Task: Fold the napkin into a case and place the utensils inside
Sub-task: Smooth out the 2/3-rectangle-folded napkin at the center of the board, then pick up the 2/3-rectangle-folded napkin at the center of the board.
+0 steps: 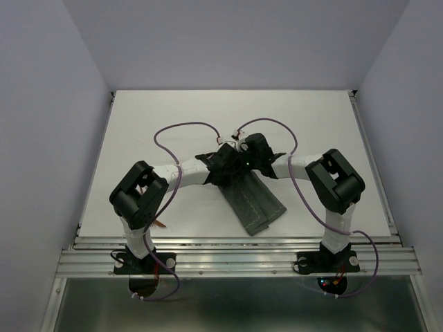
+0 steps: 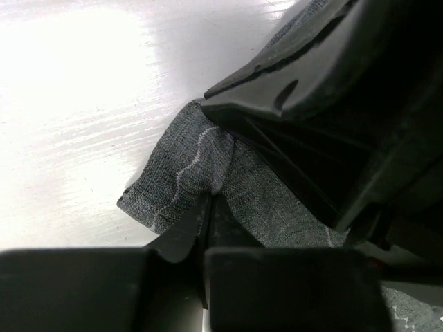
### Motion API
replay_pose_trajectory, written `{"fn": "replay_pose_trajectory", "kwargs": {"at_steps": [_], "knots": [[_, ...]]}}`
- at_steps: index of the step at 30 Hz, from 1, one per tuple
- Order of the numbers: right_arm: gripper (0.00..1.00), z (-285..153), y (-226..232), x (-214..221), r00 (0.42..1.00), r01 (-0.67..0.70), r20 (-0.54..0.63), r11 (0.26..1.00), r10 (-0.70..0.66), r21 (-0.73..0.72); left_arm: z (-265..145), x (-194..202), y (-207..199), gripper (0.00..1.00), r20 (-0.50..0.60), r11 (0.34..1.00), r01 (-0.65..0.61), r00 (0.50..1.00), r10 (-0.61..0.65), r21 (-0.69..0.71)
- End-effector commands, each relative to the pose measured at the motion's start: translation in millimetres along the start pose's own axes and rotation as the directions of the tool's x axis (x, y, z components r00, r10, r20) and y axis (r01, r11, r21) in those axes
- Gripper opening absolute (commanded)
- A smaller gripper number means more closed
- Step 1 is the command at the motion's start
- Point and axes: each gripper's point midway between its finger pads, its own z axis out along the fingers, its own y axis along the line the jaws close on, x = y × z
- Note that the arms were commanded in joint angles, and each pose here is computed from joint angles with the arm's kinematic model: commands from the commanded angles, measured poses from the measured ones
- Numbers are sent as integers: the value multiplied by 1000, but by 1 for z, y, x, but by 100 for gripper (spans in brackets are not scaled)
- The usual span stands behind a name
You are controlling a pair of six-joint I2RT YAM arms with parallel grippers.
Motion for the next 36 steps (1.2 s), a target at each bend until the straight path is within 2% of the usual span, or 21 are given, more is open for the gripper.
{"fn": "replay_pose_trajectory", "kwargs": {"at_steps": [1, 3, 6, 10, 13, 16, 17, 18, 23, 29, 36], "knots": [[13, -12, -3, 20, 998, -14, -64, 999, 16, 42, -7, -18, -4, 0, 48, 1000, -12, 999, 13, -17], [27, -17, -1, 13, 999, -24, -41, 998, 26, 53, -9, -19, -4, 0, 50, 1000, -13, 999, 14, -16], [40, -31, -1, -11, 998, -45, 36, 994, 42, 103, -13, -23, -8, 0, 57, 1000, -11, 998, 11, 1], [43, -59, -11, -46, 986, -97, 152, 980, 70, 175, -15, -23, -13, 0, 54, 1000, -9, 999, 8, 24], [46, -72, -18, -56, 974, -148, 200, 965, 105, 215, -13, -24, -13, 0, 53, 1000, -9, 999, 8, 28], [47, -86, -46, -59, 961, -222, 231, 921, 151, 321, -12, -23, -15, 0, 50, 999, -12, 999, 11, 31], [47, -87, -51, -53, 962, -234, 218, 912, 167, 337, -12, -24, -15, 0, 52, 999, -12, 999, 10, 34], [53, -90, -60, -47, 959, -255, 211, 900, 189, 353, -13, -25, -15, 0, 53, 999, -15, 998, 13, 34], [63, -92, -80, -18, 955, -295, 157, 870, 253, 394, -15, -27, -15, 0, 58, 999, -21, 998, 19, 36], [68, -85, -83, 11, 958, -283, 68, 876, 279, 391, -17, -24, -13, 0, 53, 999, -33, 998, 32, 33], [70, -75, -67, 31, 959, -269, -7, 920, 282, 285, -20, -23, -11, 0, 54, 999, -43, 998, 41, 33]]}}
